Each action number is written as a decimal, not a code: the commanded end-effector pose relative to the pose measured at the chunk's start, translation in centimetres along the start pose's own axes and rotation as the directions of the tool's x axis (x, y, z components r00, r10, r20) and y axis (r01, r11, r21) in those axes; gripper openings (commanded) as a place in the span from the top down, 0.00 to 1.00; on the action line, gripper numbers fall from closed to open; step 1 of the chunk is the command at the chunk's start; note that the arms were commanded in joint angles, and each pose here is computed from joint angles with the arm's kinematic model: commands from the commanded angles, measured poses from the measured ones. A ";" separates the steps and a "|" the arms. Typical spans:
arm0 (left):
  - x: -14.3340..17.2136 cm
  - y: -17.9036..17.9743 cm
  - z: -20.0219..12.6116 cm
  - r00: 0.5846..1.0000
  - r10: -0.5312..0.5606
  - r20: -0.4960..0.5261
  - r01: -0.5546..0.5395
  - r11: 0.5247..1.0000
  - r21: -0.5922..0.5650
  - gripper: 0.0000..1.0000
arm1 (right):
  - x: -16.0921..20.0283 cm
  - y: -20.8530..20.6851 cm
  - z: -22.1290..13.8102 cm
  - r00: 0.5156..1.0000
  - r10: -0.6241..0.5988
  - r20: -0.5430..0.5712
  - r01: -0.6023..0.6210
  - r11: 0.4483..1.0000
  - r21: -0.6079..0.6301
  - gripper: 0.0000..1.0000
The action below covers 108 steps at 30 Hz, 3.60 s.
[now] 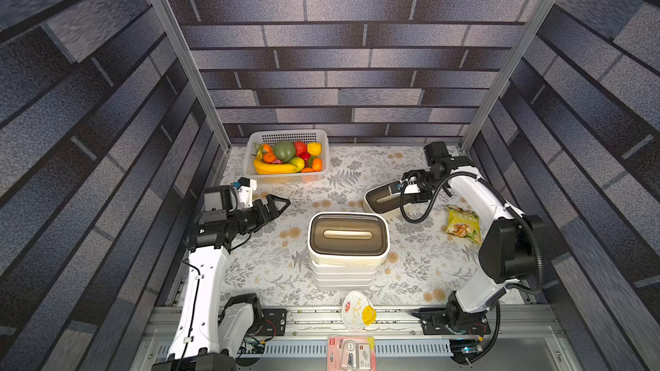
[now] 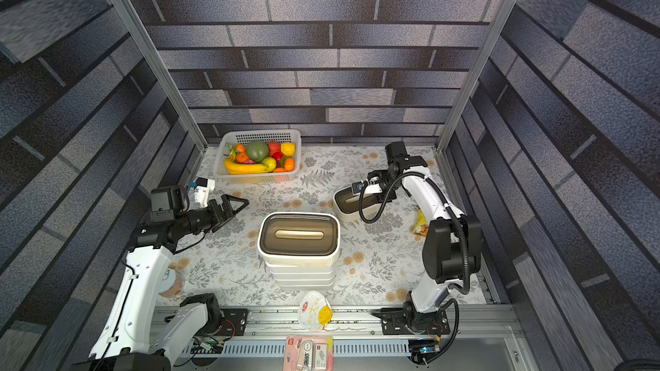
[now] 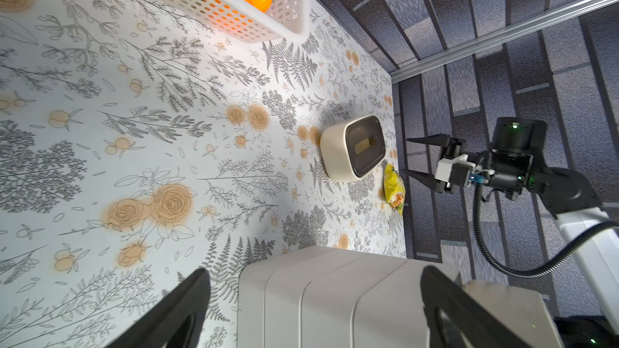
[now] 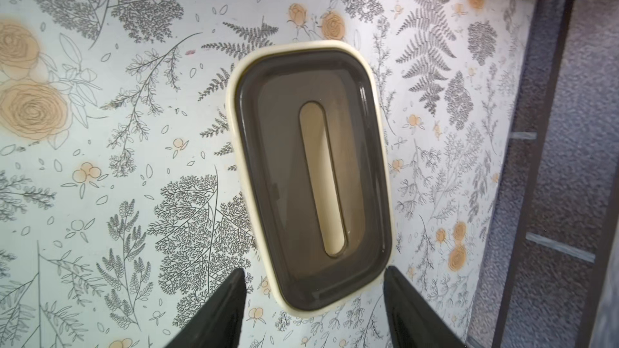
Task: Stack the tissue boxes
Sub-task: Pick up the tissue box from the center of the board, then place the tissue box at the tissue box.
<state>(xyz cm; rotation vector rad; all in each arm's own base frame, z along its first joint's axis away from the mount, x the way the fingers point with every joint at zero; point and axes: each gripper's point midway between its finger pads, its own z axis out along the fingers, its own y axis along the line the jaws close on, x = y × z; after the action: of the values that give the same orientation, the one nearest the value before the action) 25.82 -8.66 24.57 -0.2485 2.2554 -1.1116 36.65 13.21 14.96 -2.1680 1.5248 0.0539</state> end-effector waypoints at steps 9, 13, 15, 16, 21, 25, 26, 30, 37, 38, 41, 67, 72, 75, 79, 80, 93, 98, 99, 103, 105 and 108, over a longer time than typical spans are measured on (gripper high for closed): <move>0.2 0.8 1.3 0.998 -0.042 -0.039 0.043 0.998 0.044 0.00 | -0.3 2.6 3.6 1.000 -0.031 -0.005 0.029 0.983 -0.183 0.34; 0.6 1.1 1.4 0.998 -0.043 -0.053 0.045 0.998 0.038 0.00 | 0.0 2.4 4.3 1.000 0.007 -0.015 -0.010 0.979 -0.206 0.35; 0.5 1.2 1.4 0.998 -0.047 -0.053 0.049 0.998 0.037 0.00 | 0.2 2.3 4.6 1.000 0.017 -0.025 -0.022 0.976 -0.217 0.35; 0.6 1.2 1.5 0.997 -0.047 -0.054 0.049 0.998 0.036 0.00 | 0.4 2.2 4.8 0.999 0.019 -0.034 -0.026 0.976 -0.215 0.35; 0.4 1.9 1.6 0.998 -0.050 -0.042 0.050 0.999 0.006 0.00 | 0.4 1.9 5.2 0.999 0.042 -0.029 -0.047 0.973 -0.228 0.36; 0.4 2.0 1.7 0.998 -0.051 -0.043 0.051 0.999 0.004 0.00 | 0.7 2.0 5.7 0.998 0.053 -0.037 -0.060 0.969 -0.238 0.37; 0.4 2.0 1.7 0.998 -0.051 -0.044 0.052 0.999 0.003 0.00 | 0.7 2.1 5.7 0.998 0.055 -0.036 -0.062 0.968 -0.243 0.37; 0.4 2.2 1.8 0.998 -0.052 -0.046 0.052 0.999 0.001 0.00 | 0.9 2.3 5.9 0.997 0.063 -0.045 -0.073 0.964 -0.258 0.38; 0.6 2.3 1.8 0.998 -0.046 -0.051 0.046 0.999 -0.002 0.00 | 1.1 2.4 6.4 0.994 0.087 -0.061 -0.100 0.958 -0.268 0.39; 0.6 2.3 1.8 0.998 -0.045 -0.052 0.045 0.999 -0.002 0.00 | 1.1 2.4 6.5 0.994 0.086 -0.064 -0.100 0.958 -0.270 0.39; 0.8 2.4 1.8 0.998 -0.042 -0.055 0.041 0.999 -0.005 0.00 | 1.2 2.6 6.7 0.994 0.091 -0.068 -0.106 0.955 -0.277 0.40; 1.0 2.3 1.6 0.997 -0.035 -0.062 0.035 0.999 -0.010 0.00 | 0.1 2.2 6.3 0.991 0.124 -0.052 -0.134 0.948 -0.290 0.53; 0.8 1.2 0.7 0.999 -0.009 -0.042 0.009 1.000 -0.001 0.00 | -2.2 0.1 3.2 0.972 0.236 -0.003 -0.232 0.953 -0.197 0.58; 1.0 0.6 0.1 1.000 0.001 -0.031 -0.001 1.000 0.002 0.00 | -3.1 -0.5 1.5 0.952 0.306 0.006 -0.302 0.941 -0.156 0.63; 1.4 -0.2 -0.7 1.000 0.010 -0.018 -0.010 1.000 0.009 0.00 | -3.8 -0.5 -0.3 0.927 0.373 0.017 -0.370 0.923 -0.102 0.66; 1.5 -0.4 -0.9 1.000 0.013 -0.015 -0.013 1.000 0.010 0.00 | -3.9 -0.3 -0.7 0.923 0.383 0.019 -0.380 0.921 -0.088 0.67; 1.8 -3.9 -3.8 0.997 0.066 0.044 -0.068 0.997 0.048 0.00 | -7.2 1.6 -9.3 0.871 0.488 0.057 -0.491 0.869 0.063 0.65; 1.5 -5.0 -4.6 0.995 0.077 0.061 -0.080 0.995 0.055 0.00 | -8.6 2.2 -12.2 0.855 0.514 0.068 -0.519 0.851 0.084 0.65; 1.7 -5.7 -4.8 0.996 0.077 0.053 -0.081 0.993 0.083 0.00 | -9.2 2.2 -12.9 0.849 0.521 0.082 -0.527 0.845 0.089 0.65; 1.6 -6.8 -5.5 0.994 0.075 0.077 -0.083 0.991 0.108 0.00 | -10.9 2.3 -15.1 0.827 0.553 0.100 -0.561 0.823 0.089 0.65; 1.3 -7.5 -5.8 0.993 0.067 0.100 -0.080 0.988 0.130 0.00 | -11.4 2.5 -15.8 0.819 0.565 0.100 -0.573 0.815 0.090 0.65; 0.5 -8.6 -6.7 0.982 0.050 0.180 -0.080 0.984 0.161 0.00 | -12.0 2.2 -16.8 0.797 0.591 0.128 -0.603 0.790 0.110 0.65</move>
<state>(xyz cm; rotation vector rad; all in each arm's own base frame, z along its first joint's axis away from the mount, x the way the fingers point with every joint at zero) 20.88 -9.89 31.29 -0.1883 2.0998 -1.1620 27.38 16.49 30.72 -1.5507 2.0124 0.2183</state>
